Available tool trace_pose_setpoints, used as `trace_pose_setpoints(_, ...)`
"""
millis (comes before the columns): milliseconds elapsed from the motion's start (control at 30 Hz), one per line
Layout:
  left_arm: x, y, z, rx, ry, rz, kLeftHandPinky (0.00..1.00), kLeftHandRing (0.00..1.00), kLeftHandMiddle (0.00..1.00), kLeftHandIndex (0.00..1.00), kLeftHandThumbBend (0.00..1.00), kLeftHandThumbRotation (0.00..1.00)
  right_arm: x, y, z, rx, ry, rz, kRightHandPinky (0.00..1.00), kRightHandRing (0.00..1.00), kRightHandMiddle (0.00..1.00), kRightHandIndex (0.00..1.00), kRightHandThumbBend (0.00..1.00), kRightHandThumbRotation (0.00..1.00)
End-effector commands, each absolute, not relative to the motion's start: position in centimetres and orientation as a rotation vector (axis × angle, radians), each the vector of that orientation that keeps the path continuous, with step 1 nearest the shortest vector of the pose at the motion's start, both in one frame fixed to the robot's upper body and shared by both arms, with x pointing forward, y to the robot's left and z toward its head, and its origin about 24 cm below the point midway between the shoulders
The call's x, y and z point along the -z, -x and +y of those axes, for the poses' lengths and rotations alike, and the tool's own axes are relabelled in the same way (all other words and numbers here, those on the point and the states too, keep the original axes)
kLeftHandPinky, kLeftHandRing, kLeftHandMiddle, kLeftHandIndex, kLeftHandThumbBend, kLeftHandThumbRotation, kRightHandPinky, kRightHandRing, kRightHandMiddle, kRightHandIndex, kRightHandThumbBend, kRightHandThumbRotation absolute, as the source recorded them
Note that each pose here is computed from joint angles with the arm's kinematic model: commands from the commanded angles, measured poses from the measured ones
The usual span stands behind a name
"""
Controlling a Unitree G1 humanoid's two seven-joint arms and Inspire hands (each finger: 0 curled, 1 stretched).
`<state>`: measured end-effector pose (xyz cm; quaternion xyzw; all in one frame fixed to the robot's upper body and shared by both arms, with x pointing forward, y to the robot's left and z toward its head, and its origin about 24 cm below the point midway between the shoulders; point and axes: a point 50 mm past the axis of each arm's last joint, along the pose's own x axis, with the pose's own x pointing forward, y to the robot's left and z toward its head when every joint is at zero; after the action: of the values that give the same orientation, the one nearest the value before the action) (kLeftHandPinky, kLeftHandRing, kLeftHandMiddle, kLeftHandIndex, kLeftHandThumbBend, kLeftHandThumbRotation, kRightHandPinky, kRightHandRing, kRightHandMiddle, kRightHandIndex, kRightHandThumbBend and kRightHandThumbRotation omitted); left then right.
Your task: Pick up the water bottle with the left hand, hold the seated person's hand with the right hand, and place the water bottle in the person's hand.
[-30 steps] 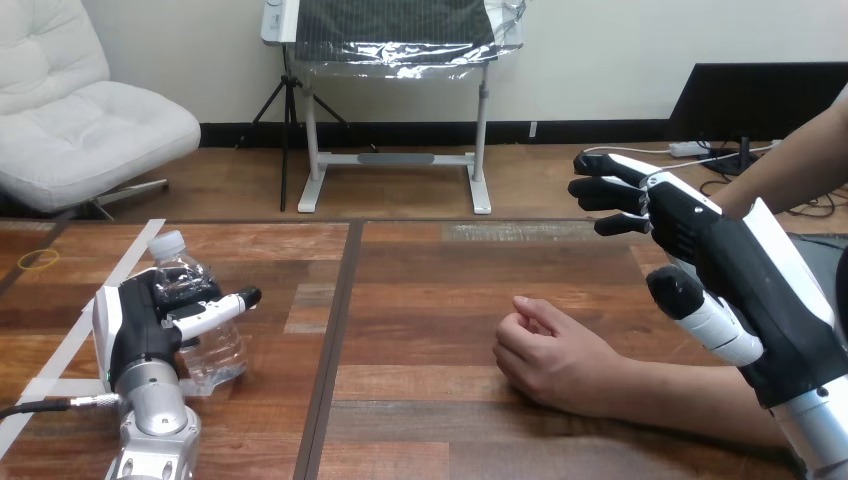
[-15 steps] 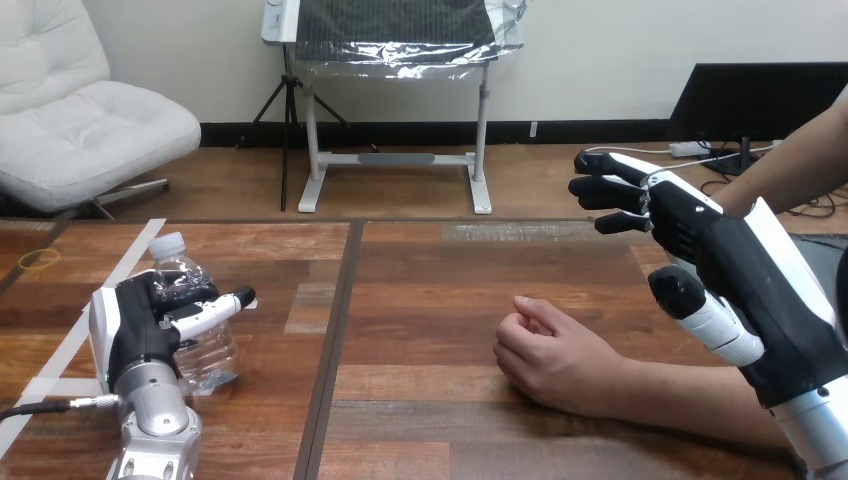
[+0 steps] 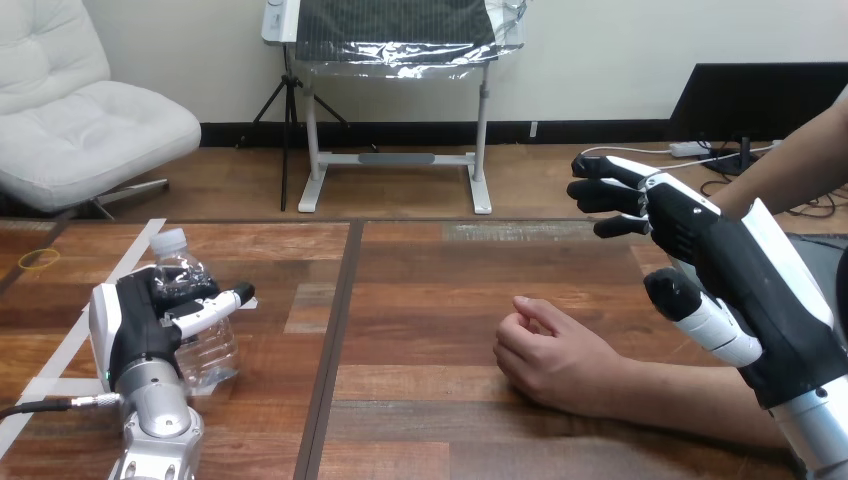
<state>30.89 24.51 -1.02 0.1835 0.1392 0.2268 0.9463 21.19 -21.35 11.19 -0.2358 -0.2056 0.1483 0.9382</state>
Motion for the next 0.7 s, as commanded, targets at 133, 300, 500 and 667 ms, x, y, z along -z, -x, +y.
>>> trace_pose_setpoints(133,-3.0,-32.6,23.5,-0.43,-0.383,0.037,0.33,0.4,0.44,0.45,0.68,0.0,-12.2,-22.3,-21.7,-0.272,0.541,-0.47,0.71,0.79,0.81,0.83,1.0,0.92)
trace_pose_setpoints(300,-3.7,-32.5,23.3,-0.419,-0.392,-0.017,0.34,0.4,0.44,0.45,0.68,0.0,-12.1,-22.6,-21.9,-0.273,0.613,-0.444,0.7,0.79,0.81,0.83,1.0,0.88)
trace_pose_setpoints(500,-4.5,-32.3,23.1,-0.405,-0.397,-0.068,0.34,0.4,0.44,0.44,0.68,0.0,-12.2,-23.0,-22.2,-0.271,0.716,-0.404,0.69,0.78,0.81,0.84,1.0,0.84)
trace_pose_setpoints(667,-5.2,-32.1,22.9,-0.397,-0.397,-0.108,0.34,0.4,0.44,0.44,0.68,0.0,-12.3,-23.4,-22.4,-0.277,0.769,-0.39,0.66,0.77,0.81,0.84,0.99,0.79)
